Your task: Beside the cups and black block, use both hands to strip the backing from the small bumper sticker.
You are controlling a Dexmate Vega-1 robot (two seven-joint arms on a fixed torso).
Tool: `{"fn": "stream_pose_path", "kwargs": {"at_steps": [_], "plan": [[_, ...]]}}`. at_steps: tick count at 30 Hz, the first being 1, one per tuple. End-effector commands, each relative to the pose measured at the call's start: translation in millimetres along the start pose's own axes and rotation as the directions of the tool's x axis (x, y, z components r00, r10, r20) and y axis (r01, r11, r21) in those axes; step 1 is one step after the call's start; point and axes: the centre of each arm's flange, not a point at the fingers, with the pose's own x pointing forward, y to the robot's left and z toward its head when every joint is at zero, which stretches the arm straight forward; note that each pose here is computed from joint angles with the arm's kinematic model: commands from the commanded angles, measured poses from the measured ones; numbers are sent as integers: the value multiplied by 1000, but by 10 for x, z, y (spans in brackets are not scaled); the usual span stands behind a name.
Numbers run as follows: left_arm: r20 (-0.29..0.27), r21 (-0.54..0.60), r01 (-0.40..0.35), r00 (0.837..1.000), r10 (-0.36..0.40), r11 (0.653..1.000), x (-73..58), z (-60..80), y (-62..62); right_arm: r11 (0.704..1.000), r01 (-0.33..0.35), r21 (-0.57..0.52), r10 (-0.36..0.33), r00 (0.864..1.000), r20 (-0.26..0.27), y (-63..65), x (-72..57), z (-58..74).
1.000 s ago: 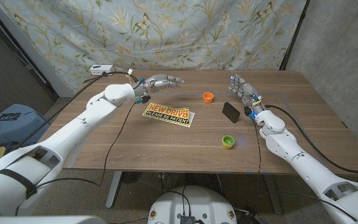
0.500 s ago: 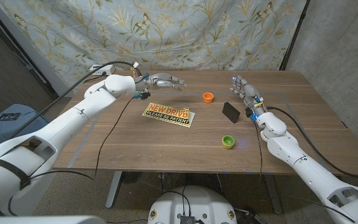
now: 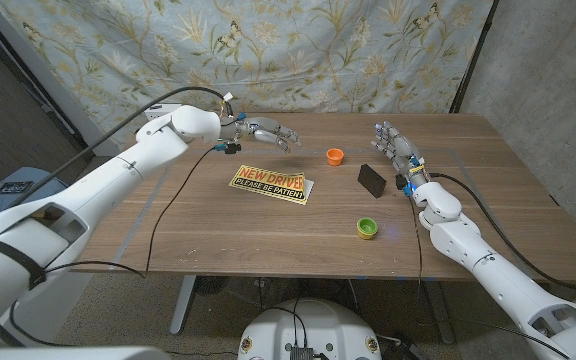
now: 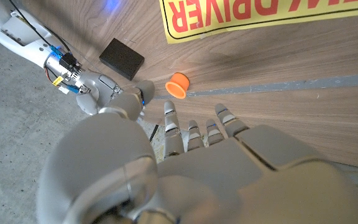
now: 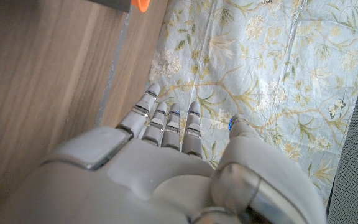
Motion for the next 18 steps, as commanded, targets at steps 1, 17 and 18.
{"fn": "stream_pose_path", "kwargs": {"at_steps": [1, 17, 18], "plan": [[-51, 91, 79, 996, -74, 993, 95, 135, 101, 1000, 17, -6, -17, 1000, 10, -42, -38, 32], [-118, 230, 192, 979, -168, 954, 307, 431, 204, 999, 32, -12, -31, 999, 21, -119, -117, 95], [-119, 234, 199, 977, -175, 952, 317, 442, 209, 999, 33, -12, -33, 999, 23, -124, -121, 103]]}}
